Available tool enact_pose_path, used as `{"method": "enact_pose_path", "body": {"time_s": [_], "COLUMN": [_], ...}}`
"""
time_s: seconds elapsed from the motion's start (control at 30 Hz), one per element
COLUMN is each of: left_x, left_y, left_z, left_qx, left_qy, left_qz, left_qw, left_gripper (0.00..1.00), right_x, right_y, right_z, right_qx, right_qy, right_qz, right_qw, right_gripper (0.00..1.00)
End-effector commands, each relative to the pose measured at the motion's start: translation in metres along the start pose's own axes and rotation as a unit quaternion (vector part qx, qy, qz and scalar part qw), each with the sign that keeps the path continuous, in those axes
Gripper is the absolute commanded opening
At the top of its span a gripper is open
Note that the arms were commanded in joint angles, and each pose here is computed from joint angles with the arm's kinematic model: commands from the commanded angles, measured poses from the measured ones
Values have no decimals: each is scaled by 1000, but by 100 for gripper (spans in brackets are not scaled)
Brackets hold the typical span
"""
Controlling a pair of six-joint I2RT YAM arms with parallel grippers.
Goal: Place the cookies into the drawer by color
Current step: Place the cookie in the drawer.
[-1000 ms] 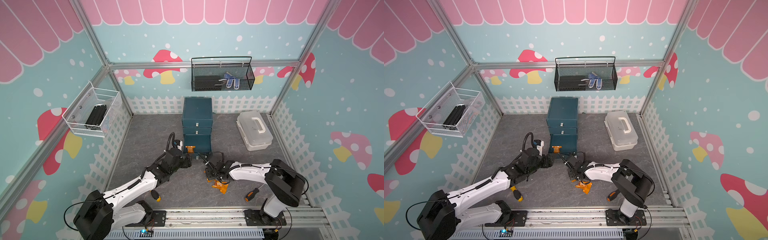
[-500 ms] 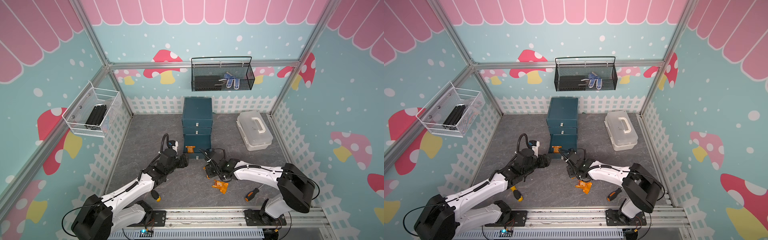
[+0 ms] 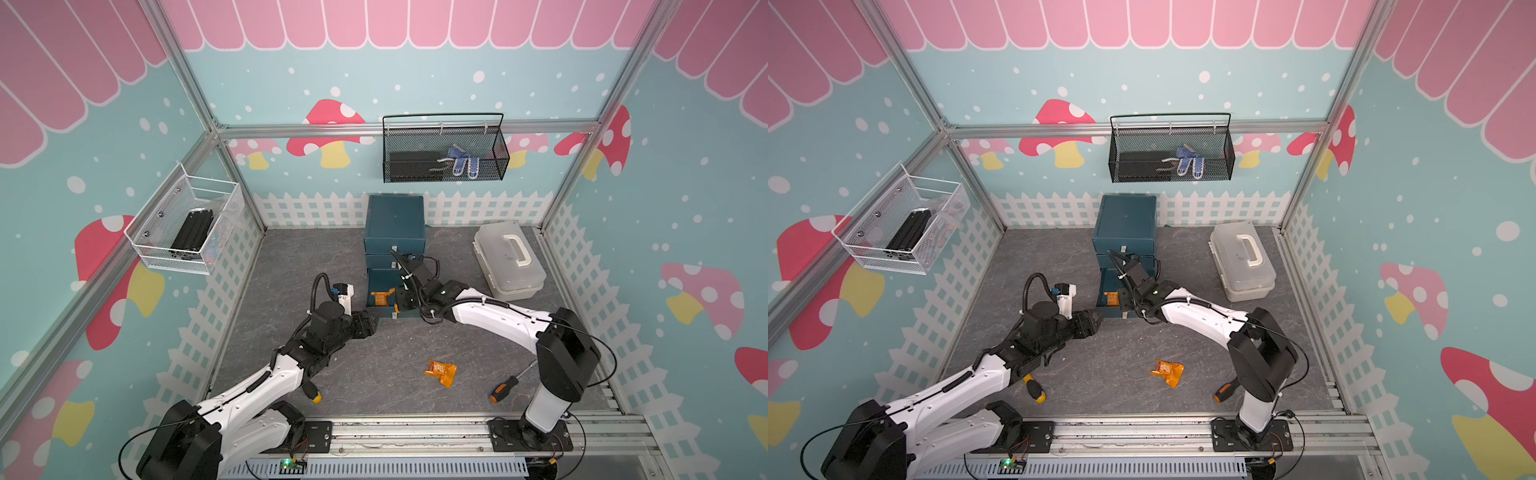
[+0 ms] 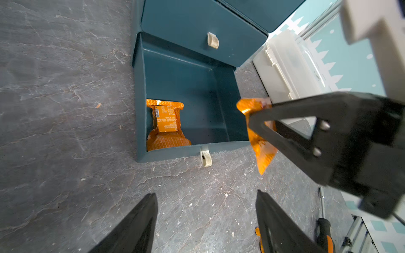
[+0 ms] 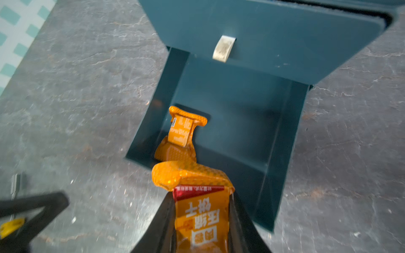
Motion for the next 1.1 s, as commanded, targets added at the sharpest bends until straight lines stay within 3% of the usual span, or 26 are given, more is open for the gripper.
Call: {"method": "enact_pose_path", "body": {"time_s": [0.0, 0.3, 0.4, 0.77, 0.93, 1.07], "left_x": [-4, -6, -1, 6, 6, 5], "left_y": [6, 10, 10, 5, 3, 5], "left_z": [3, 21, 24, 28, 30, 29], "left_qx": [-11, -2, -8, -4, 0, -1], "left_qy": [-11, -39, -21, -11, -10, -13], "left_qz": [2, 2, 12, 12, 12, 10], "left_qw": [1000, 999, 1000, 1000, 1000, 1000], "left_gripper": [74, 74, 74, 74, 74, 74], "right_x": [-4, -19, -26, -33, -32, -27], "right_y": [10, 8, 5, -11, -13, -7], "right_z": [19, 82, 92, 113, 114, 109], "right_qx": [-2, 15, 17, 33, 38, 35], "right_qy": [-21, -61, -78, -80, -72, -59], "right_qz": [24, 48, 48, 49, 49, 46], "right_qw": [999, 997, 996, 995, 995, 997], "right_gripper": [32, 32, 33, 40, 54, 56]}}
Point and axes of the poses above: each gripper's point midway between its finger pads, its own z axis out along the fingers, its own x axis along the line the jaws close on, y = z × x, the point moved 2 cm from there along -z, back along the fingers, and after that the axes turned 1 degree about -z, right-handed, at the moved point
